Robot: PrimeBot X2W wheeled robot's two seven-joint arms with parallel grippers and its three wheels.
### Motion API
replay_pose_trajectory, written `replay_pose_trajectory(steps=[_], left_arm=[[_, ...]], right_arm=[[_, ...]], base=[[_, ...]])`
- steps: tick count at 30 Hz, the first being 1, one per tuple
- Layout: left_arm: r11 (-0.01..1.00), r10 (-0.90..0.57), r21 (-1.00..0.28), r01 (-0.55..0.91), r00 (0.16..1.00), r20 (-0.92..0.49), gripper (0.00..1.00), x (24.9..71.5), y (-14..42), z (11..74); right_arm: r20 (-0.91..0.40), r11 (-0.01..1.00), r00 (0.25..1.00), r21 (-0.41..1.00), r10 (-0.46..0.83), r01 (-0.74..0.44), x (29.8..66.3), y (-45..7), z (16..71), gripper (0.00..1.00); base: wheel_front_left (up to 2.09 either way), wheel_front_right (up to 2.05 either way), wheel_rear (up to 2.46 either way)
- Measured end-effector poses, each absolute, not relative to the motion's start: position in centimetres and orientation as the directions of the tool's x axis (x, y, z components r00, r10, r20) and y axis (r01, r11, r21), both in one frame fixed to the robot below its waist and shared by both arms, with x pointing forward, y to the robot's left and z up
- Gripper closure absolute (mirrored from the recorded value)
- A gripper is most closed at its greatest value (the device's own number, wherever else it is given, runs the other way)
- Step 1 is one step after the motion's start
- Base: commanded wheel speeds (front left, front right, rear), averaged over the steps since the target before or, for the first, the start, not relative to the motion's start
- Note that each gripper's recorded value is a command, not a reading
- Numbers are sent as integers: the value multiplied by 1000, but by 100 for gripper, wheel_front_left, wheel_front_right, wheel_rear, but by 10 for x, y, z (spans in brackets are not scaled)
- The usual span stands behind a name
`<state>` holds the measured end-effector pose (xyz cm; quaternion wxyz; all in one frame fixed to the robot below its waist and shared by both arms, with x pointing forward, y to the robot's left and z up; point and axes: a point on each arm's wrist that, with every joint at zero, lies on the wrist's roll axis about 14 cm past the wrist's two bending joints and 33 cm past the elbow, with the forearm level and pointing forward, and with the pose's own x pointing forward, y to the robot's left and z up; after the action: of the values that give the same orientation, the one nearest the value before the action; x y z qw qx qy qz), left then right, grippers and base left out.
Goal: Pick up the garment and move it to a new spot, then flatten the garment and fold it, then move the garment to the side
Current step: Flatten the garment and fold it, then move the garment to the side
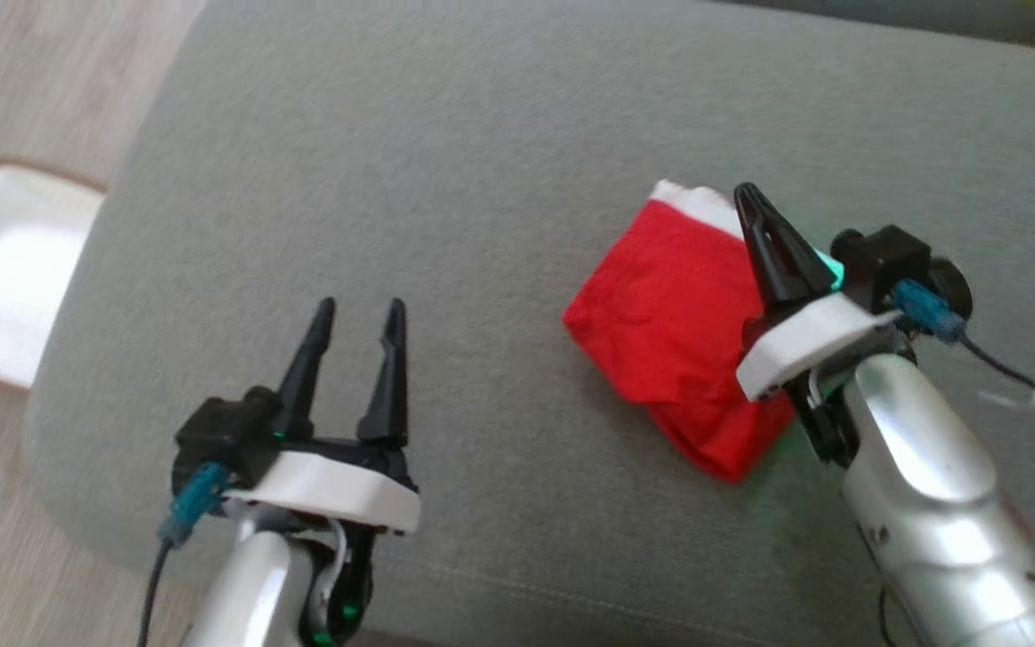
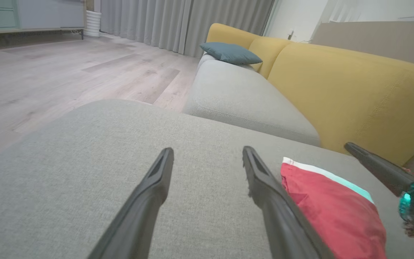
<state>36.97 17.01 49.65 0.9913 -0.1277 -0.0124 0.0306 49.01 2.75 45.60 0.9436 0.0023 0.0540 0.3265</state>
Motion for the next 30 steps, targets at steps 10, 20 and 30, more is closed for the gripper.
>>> replay_pose_trajectory(steps=[10,20,30], left_arm=[[964,-13,-262,36,996,90,0,371,150,516],[957,-118,-246,152,982,149,0,376,121,533],[957,-160,-237,170,985,60,0,363,110,503]], right_arm=[[-31,913,916,100,401,-396,450,-68,480,100],[-16,974,984,146,175,-171,401,-140,479,99],[-43,983,994,155,103,-95,367,-161,468,0]], base=[[0,0,0],[0,0,0],[0,0,0]])
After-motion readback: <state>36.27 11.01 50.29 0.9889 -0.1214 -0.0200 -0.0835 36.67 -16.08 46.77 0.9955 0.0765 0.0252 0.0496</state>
